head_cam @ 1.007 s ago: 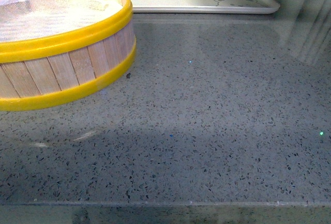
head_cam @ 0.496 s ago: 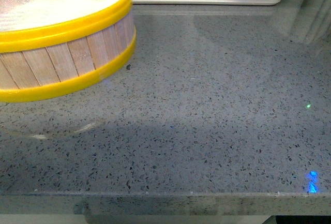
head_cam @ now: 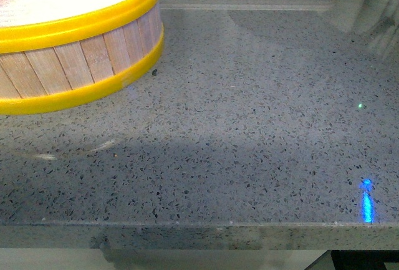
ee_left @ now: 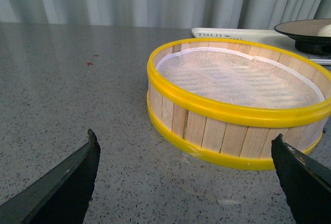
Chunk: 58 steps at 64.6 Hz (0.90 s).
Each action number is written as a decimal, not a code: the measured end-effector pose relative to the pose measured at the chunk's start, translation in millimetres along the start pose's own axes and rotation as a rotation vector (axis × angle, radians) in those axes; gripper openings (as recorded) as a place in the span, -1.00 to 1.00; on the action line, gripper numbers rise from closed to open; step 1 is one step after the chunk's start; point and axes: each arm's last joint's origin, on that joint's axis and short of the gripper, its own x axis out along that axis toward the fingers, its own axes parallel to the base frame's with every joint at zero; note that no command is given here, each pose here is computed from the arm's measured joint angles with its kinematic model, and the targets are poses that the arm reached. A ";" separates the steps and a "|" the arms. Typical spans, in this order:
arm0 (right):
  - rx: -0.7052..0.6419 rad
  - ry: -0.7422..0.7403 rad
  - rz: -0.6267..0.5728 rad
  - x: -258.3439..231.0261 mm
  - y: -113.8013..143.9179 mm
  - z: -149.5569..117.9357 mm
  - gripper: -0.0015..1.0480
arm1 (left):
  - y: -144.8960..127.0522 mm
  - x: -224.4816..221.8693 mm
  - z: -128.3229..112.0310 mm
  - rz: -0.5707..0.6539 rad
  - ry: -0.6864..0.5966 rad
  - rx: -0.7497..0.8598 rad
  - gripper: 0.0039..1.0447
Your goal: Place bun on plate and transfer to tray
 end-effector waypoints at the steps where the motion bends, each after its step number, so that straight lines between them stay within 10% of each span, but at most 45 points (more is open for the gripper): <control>1: 0.000 0.001 0.000 0.9 -0.4 -0.5 -0.95 | 0.0 0.0 0.0 0.000 0.000 0.000 0.88; 35: 0.010 0.036 -0.019 15.1 -0.5 -7.6 -0.92 | 0.0 0.0 0.0 0.000 0.000 0.000 0.88; 58: 0.044 0.057 -0.014 10.4 -5.8 -8.0 0.49 | 0.0 0.0 0.0 0.000 0.000 0.000 0.88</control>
